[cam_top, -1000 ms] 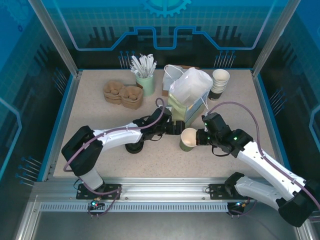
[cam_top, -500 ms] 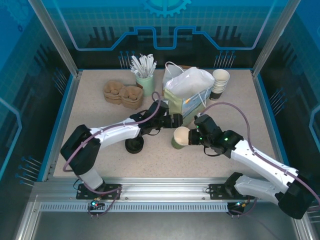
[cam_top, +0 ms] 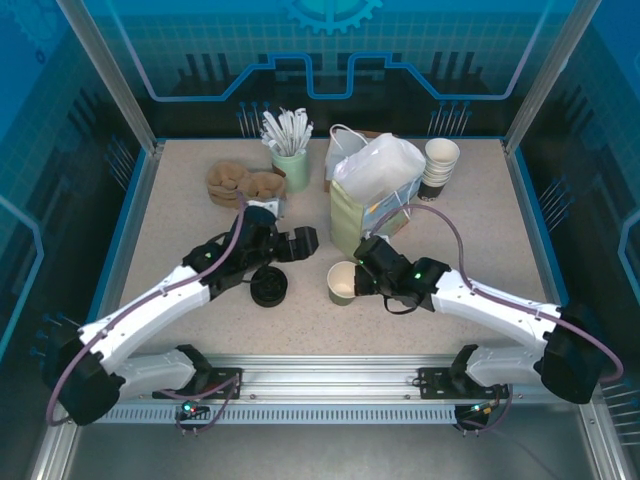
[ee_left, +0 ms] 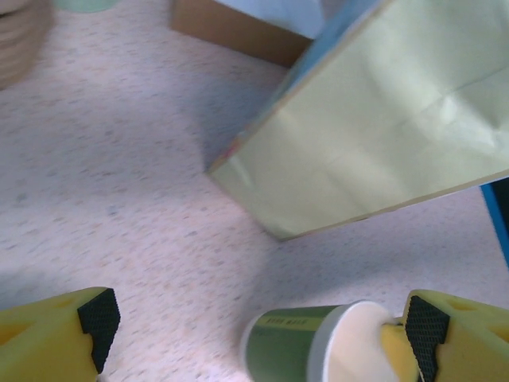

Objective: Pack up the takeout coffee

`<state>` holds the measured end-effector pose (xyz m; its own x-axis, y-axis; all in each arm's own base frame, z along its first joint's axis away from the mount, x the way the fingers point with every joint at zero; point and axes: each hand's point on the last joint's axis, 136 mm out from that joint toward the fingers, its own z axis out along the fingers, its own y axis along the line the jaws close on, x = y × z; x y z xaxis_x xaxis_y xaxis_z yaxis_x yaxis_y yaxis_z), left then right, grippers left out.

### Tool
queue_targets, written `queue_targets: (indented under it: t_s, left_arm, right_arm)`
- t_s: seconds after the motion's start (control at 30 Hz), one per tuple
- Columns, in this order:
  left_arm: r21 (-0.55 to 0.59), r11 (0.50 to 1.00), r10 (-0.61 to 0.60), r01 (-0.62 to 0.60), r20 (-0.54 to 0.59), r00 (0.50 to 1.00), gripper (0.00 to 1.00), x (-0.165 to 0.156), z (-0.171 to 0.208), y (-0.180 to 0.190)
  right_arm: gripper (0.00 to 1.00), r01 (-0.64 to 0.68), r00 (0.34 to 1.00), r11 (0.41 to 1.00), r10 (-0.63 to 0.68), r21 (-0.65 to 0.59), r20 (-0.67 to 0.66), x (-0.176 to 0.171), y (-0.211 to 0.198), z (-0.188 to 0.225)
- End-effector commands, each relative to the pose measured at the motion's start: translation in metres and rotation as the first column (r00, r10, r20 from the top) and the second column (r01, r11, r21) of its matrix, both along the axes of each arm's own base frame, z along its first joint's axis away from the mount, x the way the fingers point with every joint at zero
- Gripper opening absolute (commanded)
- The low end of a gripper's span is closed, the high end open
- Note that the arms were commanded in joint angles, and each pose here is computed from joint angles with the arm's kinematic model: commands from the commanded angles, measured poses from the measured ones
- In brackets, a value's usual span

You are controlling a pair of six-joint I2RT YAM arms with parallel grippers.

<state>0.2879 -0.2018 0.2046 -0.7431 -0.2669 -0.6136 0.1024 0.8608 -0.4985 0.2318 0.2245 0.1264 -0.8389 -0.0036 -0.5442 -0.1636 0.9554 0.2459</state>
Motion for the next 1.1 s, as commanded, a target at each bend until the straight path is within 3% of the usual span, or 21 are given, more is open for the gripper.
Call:
queue_targets:
  t_s: [0.0, 0.23, 0.43, 0.83, 1.07]
  left_arm:
    - [0.121, 0.991, 0.075, -0.063, -0.099, 0.992, 0.95, -0.023, -0.024, 0.039]
    - [0.229, 0.968, 0.153, -0.105, -0.205, 0.967, 0.96, -0.053, -0.041, 0.076]
    - [0.301, 0.945, 0.214, -0.131, -0.261, 0.941, 0.90, -0.065, -0.058, 0.098]
    - [0.301, 0.944, 0.225, -0.135, -0.287, 0.931, 0.90, -0.069, -0.070, 0.105]
    - [0.310, 0.943, 0.215, -0.119, -0.299, 0.930, 0.89, -0.069, -0.076, 0.104]
  right_arm:
    - [0.00, 0.019, 0.999, 1.000, -0.020, 0.008, 0.028, 0.006, 0.009, 0.006]
    - [0.01, 0.005, 1.000, 1.000, -0.006, 0.007, 0.023, 0.012, 0.026, 0.009]
    - [0.11, -0.028, 0.999, 1.000, 0.028, -0.011, 0.026, 0.013, 0.039, 0.009]
    - [0.14, -0.034, 0.999, 0.999, 0.034, -0.025, 0.009, 0.013, 0.044, -0.002]
    - [0.32, -0.038, 0.999, 0.999, 0.038, -0.032, 0.025, 0.015, 0.042, 0.007]
